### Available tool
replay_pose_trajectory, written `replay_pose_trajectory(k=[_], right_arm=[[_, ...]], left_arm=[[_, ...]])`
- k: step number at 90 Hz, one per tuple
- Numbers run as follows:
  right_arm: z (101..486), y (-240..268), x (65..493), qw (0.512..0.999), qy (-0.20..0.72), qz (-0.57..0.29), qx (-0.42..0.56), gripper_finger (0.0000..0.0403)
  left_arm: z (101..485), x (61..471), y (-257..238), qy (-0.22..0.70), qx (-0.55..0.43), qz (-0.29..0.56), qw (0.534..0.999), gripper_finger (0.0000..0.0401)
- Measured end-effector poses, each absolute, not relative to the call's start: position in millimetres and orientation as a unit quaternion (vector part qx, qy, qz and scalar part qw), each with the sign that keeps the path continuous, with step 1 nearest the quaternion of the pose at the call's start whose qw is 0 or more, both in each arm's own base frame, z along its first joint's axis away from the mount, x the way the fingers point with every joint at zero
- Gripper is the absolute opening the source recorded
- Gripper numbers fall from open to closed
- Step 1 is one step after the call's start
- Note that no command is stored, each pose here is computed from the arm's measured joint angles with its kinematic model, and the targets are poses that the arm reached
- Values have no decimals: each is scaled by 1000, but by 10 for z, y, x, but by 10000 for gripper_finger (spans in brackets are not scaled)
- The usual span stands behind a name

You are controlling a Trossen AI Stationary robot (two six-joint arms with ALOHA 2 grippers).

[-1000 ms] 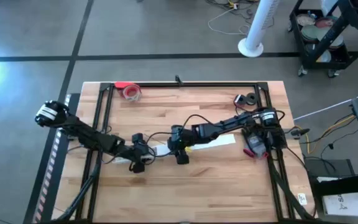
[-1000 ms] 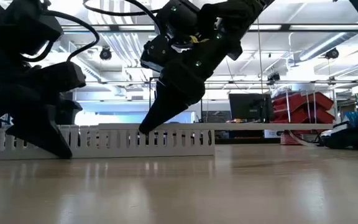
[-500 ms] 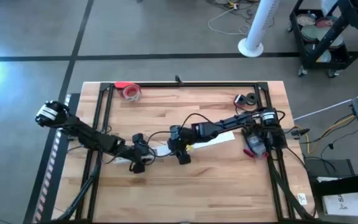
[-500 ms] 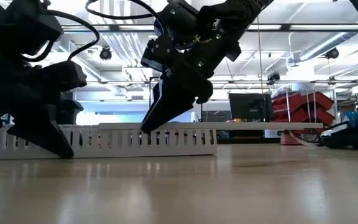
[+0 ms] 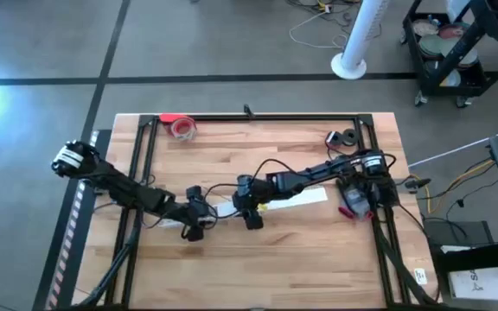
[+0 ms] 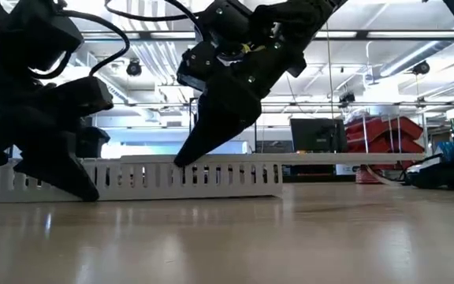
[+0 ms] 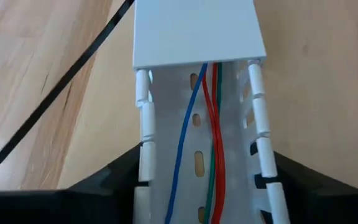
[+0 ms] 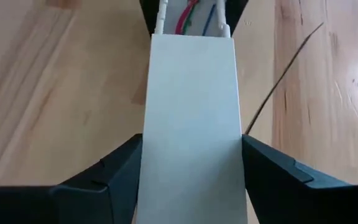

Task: Ziptie cables
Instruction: Close the white cable duct

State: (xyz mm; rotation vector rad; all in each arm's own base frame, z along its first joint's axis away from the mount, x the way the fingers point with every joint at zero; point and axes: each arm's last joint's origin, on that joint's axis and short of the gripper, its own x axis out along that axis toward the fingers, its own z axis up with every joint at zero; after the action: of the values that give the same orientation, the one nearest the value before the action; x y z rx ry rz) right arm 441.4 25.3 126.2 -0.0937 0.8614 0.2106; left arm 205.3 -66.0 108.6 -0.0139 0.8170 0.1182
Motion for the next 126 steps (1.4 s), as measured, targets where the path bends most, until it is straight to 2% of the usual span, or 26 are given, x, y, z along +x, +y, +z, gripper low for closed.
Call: replay_pose_trajectory(k=[26,75,111,126], right_arm=[[1260,276,4400,893,420,139,-87,221],[1249,289,4539,911,406,67,-18,221],[1238,360,4706,917,385,89,-59,221],[1223,307,4694,912,397,93,-53,219]], left_arm=[[1100,2067,-662,390,-4,60,919,220],[1124,2102,-663,370,-8,56,927,215],[1163,2162,-603,348,-12,66,935,218],[1182,2179,-612,357,-14,57,932,249]])
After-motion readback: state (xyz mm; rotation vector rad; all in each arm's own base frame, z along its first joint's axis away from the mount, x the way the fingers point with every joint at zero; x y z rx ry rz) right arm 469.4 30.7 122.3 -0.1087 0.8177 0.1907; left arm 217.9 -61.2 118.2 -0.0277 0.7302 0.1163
